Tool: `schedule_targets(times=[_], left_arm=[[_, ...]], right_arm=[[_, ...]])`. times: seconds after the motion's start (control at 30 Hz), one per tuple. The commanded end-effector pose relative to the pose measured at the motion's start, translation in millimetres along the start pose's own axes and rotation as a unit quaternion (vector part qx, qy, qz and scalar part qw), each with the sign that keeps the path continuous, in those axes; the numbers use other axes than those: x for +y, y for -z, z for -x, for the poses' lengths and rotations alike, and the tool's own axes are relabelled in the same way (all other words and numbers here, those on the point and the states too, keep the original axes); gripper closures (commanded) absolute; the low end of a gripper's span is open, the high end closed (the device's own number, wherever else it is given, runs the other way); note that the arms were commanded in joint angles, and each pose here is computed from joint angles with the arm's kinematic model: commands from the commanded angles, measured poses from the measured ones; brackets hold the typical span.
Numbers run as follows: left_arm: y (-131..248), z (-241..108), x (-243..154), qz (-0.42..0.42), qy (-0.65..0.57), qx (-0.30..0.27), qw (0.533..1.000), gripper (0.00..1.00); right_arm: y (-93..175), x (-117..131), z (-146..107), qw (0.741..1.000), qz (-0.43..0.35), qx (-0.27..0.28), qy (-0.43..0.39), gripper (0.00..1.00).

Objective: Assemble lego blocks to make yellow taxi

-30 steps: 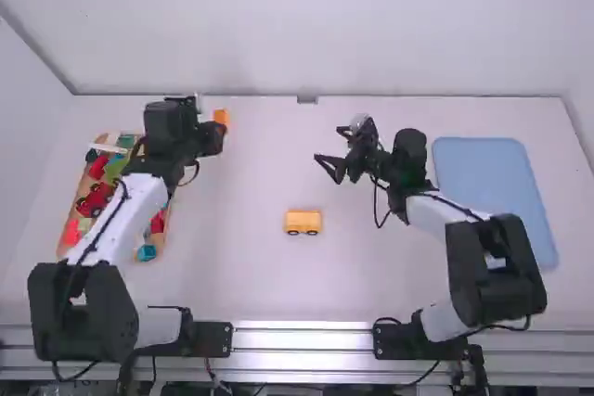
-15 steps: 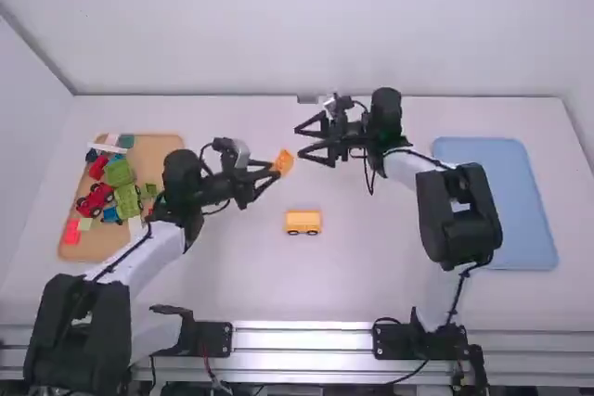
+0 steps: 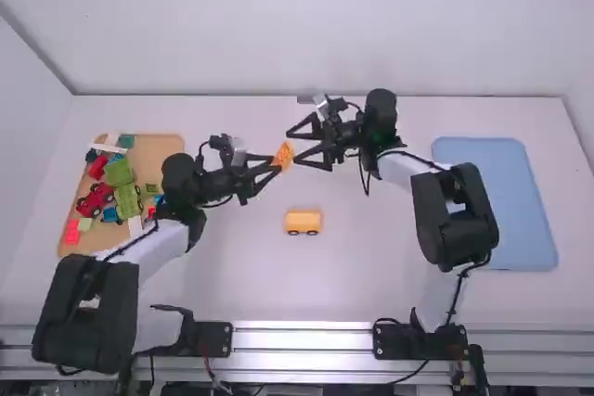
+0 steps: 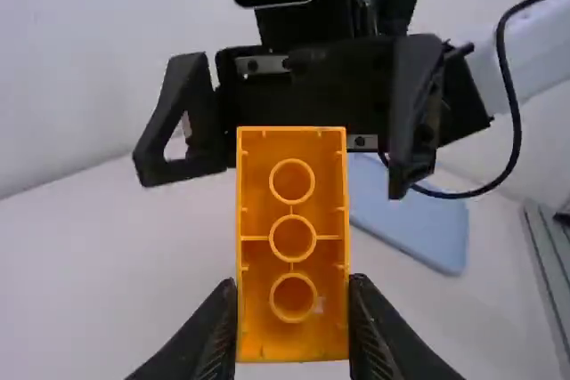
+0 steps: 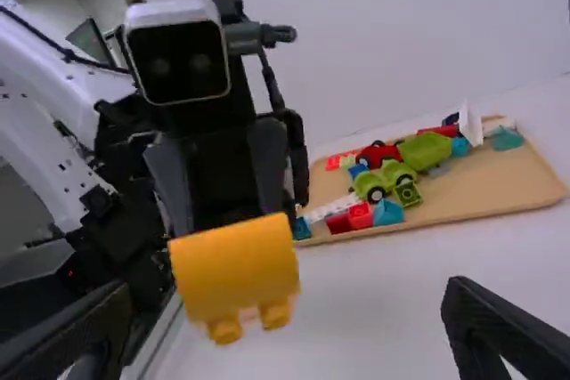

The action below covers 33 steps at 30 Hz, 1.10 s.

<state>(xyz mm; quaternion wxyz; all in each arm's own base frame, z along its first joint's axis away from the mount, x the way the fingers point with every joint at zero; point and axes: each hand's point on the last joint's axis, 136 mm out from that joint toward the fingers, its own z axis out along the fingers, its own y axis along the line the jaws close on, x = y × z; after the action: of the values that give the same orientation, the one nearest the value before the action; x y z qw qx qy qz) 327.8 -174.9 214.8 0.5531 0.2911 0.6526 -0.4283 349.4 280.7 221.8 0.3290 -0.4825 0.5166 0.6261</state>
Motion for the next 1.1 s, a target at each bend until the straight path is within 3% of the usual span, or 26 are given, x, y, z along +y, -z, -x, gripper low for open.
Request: schedule_targets(times=[0.0,0.17,0.7,1.07], left_arm=[[-2,1,4,0.003,0.018,-0.005,1.000,0.73],[-5,5,12,0.010,0.020,-0.023,0.999,0.73],[-20,26,12,-0.061,0.017,-0.057,0.996,0.75],[-19,27,16,-0.056,0.017,-0.057,0.997,0.76]], right_arm=[[-1,3,9,1.000,0.010,0.004,-0.010,0.09],[-13,12,15,1.000,0.024,0.008,0.019,0.10],[-12,14,22,0.999,0.018,0.005,0.027,0.15],[-6,11,23,0.999,0.011,0.002,0.037,0.41]])
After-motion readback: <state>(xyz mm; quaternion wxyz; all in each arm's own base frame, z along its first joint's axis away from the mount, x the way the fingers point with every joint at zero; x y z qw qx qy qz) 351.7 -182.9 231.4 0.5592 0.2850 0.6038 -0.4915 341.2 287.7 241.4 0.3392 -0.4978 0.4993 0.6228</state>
